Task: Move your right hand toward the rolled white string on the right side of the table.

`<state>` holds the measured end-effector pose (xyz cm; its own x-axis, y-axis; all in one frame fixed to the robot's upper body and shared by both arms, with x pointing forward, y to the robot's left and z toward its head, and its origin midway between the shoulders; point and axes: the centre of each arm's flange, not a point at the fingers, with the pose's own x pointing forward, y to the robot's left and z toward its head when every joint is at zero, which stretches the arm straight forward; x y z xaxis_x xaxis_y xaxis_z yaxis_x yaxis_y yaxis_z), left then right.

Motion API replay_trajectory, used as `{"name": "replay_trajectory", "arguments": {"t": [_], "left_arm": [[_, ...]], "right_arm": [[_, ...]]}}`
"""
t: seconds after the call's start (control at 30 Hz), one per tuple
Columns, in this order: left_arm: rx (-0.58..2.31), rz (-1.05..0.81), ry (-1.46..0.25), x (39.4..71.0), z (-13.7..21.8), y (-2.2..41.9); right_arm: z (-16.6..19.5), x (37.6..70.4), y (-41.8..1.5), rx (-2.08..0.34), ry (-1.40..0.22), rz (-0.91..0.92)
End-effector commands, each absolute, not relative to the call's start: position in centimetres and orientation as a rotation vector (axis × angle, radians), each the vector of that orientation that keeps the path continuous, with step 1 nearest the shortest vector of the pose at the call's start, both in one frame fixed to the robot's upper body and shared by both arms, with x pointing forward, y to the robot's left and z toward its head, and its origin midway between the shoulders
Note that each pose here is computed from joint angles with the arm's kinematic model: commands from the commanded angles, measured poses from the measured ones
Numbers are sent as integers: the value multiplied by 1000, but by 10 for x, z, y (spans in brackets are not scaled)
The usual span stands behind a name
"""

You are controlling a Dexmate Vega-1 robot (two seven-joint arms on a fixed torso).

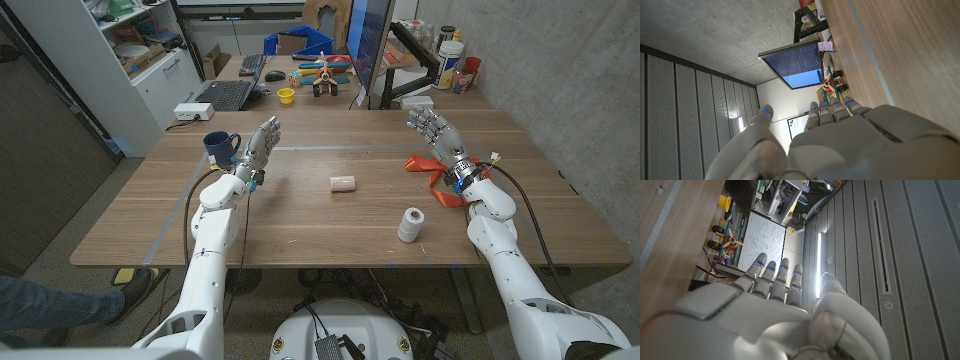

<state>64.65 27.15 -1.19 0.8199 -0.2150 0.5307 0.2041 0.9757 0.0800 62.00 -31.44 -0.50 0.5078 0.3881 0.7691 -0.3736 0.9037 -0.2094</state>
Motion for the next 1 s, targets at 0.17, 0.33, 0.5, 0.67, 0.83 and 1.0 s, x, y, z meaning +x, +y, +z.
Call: {"name": "replay_trajectory", "arguments": {"t": [0.17,0.33,0.5,0.67,0.83,1.0], "left_arm": [[26,-221,-561,648,-11,272],[33,-217,-559,647,-11,272],[40,-218,-556,647,-10,272],[43,-219,-554,648,-9,270],[53,-223,-556,649,-5,269],[62,-222,-557,648,-2,269]], "right_arm": [[-2,610,-312,-67,-967,475],[-2,607,-312,-82,-980,477],[-3,603,-312,-97,-991,473],[-5,598,-313,-99,-1009,462],[-8,591,-314,-105,-1031,461],[-10,587,-315,-103,-1042,463]]}}
